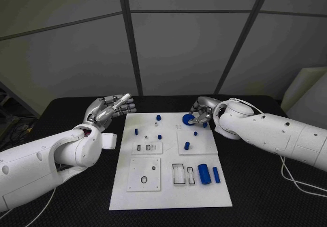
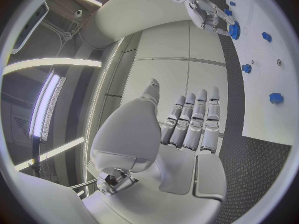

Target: Assemble the parts on the task board

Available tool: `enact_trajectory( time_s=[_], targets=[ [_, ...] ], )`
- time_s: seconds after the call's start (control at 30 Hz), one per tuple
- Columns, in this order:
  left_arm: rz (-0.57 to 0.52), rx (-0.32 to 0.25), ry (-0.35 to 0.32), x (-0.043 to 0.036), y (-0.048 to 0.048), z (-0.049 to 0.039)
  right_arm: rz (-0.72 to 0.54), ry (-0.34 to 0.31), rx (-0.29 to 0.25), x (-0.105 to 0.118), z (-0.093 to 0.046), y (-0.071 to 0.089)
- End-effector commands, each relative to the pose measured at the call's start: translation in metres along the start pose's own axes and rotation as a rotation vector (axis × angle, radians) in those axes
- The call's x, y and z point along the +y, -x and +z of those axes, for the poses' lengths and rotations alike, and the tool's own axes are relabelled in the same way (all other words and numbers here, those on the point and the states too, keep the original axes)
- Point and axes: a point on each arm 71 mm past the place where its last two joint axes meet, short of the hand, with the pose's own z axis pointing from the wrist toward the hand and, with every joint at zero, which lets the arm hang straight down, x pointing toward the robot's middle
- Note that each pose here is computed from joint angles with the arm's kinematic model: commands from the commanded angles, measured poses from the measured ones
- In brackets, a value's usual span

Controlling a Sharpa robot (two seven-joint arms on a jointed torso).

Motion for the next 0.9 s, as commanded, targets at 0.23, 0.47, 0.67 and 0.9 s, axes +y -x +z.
enact_trajectory(
  time_s=[0.23,0.47,0.67,0.9],
  targets=[
    [-0.003,0.017,-0.004,-0.0010,-0.0018,0.0007,-0.055,0.021,-0.036,0.006,0.000,0.002],
    [-0.004,0.018,-0.002,-0.0008,-0.0017,0.0008,-0.082,0.064,-0.120,0.014,-0.003,0.006],
    [-0.003,0.017,-0.001,-0.0007,-0.0011,0.0008,-0.084,0.112,-0.175,0.025,-0.010,0.008],
    [-0.004,0.017,0.001,-0.0007,-0.0007,0.0006,-0.075,0.195,-0.203,0.050,-0.022,0.007]
  ],
)
